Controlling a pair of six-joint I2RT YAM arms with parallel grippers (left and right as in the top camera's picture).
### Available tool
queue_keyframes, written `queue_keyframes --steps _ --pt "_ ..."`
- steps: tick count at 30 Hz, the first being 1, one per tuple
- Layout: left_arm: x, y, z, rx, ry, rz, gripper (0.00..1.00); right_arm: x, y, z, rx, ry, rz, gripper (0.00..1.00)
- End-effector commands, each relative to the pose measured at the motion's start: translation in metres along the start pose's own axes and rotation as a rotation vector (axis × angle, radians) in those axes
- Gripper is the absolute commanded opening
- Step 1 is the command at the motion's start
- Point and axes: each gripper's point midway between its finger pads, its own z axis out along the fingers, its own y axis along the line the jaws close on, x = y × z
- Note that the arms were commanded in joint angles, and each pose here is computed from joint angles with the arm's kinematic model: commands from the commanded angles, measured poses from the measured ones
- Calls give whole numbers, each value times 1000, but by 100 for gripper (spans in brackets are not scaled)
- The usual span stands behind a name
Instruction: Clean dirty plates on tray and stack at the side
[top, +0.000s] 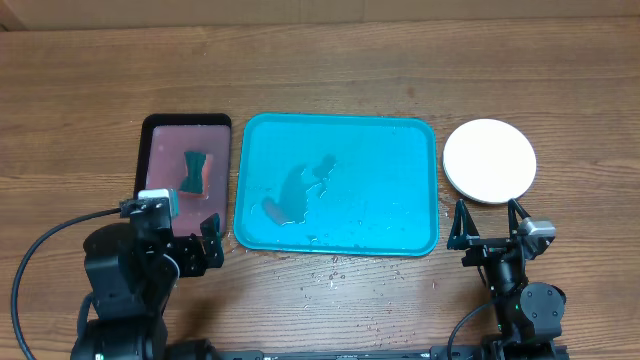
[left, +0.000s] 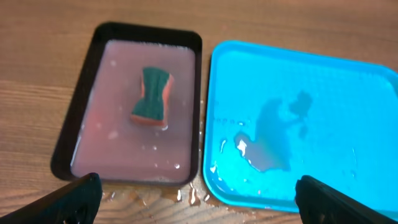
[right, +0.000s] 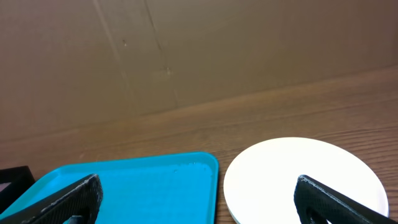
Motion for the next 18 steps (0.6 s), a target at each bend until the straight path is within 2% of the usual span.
queue_keyframes --steps 1,12,18 --pt "2 -1 -2 -2 -71 44 100 1 -1 0 -2 -7 -4 100" --pt "22 -15 27 110 -402 32 100 1 0 0 -3 -8 -4 100" --pt "9 -17 28 136 -613 60 100 1 -1 0 -2 -7 -4 100"
